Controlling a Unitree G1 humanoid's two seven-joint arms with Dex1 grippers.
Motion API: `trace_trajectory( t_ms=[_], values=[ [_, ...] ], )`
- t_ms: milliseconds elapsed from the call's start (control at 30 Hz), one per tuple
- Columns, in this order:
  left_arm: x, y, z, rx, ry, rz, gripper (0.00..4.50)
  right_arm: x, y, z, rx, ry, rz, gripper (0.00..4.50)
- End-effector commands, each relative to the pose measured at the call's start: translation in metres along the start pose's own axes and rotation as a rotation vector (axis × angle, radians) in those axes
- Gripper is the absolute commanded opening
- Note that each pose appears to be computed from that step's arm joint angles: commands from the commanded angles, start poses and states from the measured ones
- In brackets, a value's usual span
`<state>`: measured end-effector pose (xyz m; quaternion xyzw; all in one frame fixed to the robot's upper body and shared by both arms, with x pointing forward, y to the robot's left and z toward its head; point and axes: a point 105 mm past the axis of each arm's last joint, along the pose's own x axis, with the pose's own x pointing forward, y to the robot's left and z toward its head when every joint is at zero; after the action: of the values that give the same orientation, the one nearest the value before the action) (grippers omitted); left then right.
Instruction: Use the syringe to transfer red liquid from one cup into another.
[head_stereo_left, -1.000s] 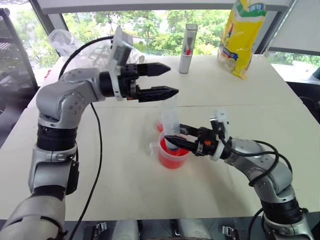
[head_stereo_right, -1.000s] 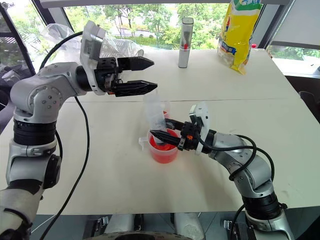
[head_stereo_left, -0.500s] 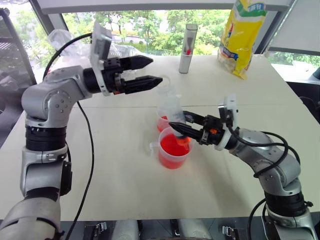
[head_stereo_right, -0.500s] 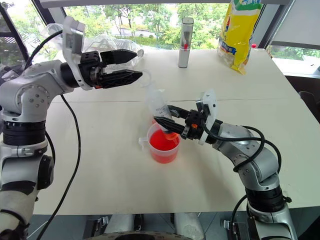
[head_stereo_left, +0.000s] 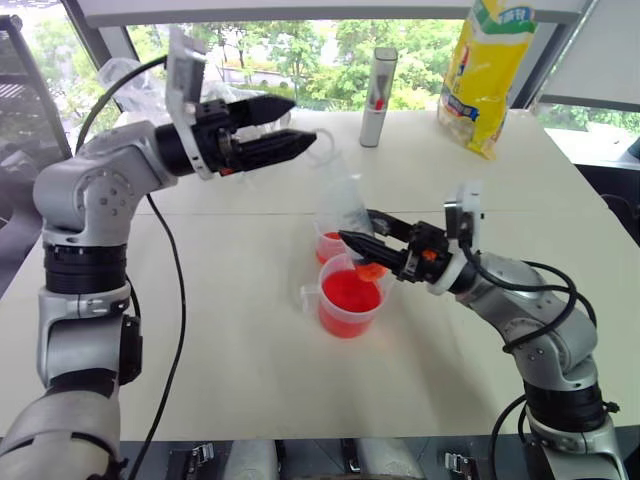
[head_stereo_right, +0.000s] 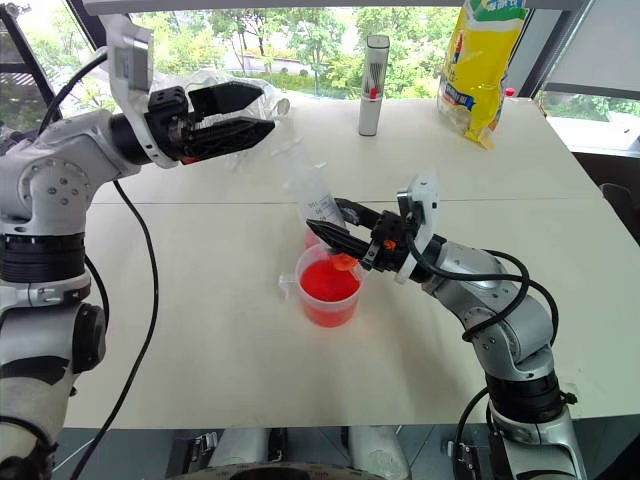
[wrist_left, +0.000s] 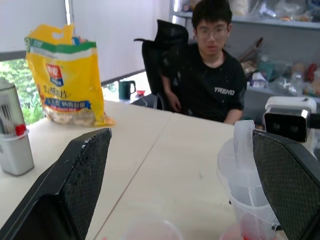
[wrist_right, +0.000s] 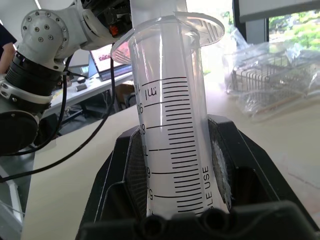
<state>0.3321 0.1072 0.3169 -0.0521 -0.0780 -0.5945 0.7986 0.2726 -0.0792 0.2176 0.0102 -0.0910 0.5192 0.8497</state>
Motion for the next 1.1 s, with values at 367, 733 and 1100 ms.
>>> trace_trajectory(
  t_ms=[367,733,1100],
  values=[
    [-0.019,-0.040,0.010,-0.126,-0.034,-0.144,4.44,0.005,0.018,0.003,-0.017,-0.010,0.087,1.40],
    [-0.044,0.011,0.039,-0.031,-0.129,0.113,4.44,0.010,0.016,0.007,-0.013,-0.049,0.075,1.40],
    [-0.043,0.015,0.030,-0.027,-0.124,0.133,4.44,0.017,-0.012,0.052,-0.071,-0.163,0.036,1.40]
  ],
)
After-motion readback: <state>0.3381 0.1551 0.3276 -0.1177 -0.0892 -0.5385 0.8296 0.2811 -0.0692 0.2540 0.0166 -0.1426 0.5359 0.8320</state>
